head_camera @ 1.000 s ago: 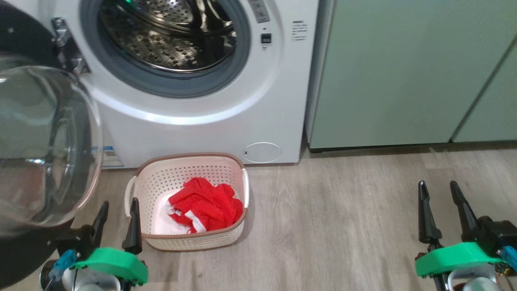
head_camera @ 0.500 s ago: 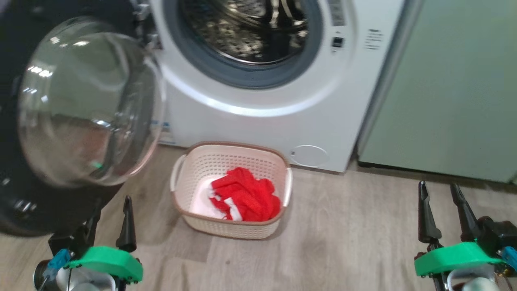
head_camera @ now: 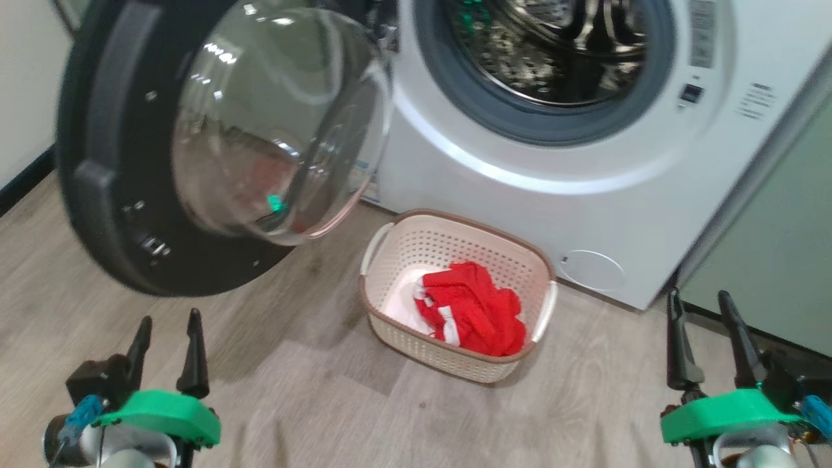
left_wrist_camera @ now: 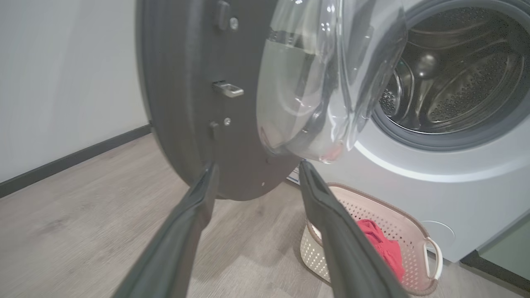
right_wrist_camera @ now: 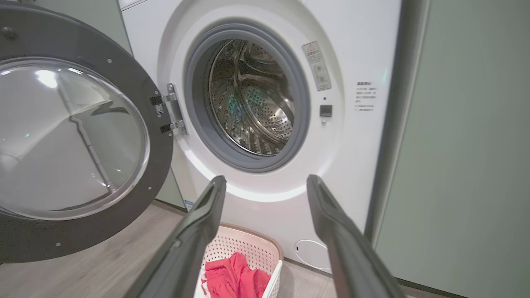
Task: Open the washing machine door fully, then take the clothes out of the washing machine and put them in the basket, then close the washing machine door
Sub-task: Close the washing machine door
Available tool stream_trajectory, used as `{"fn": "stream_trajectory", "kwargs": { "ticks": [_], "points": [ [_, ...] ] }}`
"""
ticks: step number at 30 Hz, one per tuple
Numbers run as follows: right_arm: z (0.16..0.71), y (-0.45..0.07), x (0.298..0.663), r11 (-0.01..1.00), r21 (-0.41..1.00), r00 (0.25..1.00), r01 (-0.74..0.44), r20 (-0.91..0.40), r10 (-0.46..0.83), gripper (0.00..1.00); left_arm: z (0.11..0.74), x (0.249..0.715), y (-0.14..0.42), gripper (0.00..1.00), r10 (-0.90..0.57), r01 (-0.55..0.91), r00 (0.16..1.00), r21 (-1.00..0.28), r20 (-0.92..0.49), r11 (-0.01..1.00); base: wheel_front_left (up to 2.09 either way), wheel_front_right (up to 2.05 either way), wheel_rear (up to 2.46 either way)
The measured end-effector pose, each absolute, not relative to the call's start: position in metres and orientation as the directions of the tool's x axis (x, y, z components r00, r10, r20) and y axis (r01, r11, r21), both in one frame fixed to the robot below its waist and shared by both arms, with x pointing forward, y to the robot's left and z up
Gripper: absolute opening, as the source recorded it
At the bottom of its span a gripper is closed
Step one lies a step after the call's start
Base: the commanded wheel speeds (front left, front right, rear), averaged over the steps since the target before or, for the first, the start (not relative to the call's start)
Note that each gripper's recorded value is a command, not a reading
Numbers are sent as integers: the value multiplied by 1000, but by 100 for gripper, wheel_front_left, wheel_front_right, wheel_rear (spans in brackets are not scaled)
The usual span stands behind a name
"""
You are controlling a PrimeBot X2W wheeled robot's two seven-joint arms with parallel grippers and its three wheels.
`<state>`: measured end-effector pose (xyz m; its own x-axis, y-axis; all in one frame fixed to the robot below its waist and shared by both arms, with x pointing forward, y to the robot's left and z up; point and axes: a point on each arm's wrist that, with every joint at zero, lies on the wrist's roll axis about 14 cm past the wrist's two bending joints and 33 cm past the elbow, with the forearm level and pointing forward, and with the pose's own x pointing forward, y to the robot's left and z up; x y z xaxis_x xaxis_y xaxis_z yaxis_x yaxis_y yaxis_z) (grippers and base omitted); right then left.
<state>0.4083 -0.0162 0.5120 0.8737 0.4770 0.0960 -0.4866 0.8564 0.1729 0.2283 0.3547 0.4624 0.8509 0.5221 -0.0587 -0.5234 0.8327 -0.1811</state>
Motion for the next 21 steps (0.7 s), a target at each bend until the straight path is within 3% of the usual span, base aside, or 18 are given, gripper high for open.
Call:
{"fn": "stream_trajectory", "kwargs": {
  "ticks": [9, 17, 18, 19, 20, 21],
  "points": [
    [515, 34, 416, 784, 185, 805, -593, 111, 583, 100, 468, 201, 381, 100, 625, -623, 779, -170, -49, 764, 0, 0, 0],
    [513, 48, 416, 757, 189, 779, -625, 107, 617, 100, 471, 191, 389, 100, 665, -661, 745, -176, -41, 729, 0, 0, 0],
    [514, 49, 416, 756, 187, 778, -628, 109, 619, 100, 471, 190, 389, 84, 667, -663, 744, -177, -42, 728, 0, 0, 0],
    [514, 49, 416, 756, 187, 778, -628, 110, 619, 100, 470, 189, 390, 55, 669, -665, 742, -177, -42, 726, 0, 0, 0],
    [515, 48, 416, 756, 188, 778, -627, 111, 618, 100, 470, 188, 391, 37, 674, -669, 738, -180, -43, 721, 0, 0, 0],
    [515, 48, 416, 756, 189, 779, -627, 111, 617, 100, 470, 186, 393, 0, 683, -677, 729, -190, -41, 711, 0, 0, 0]
  ]
}}
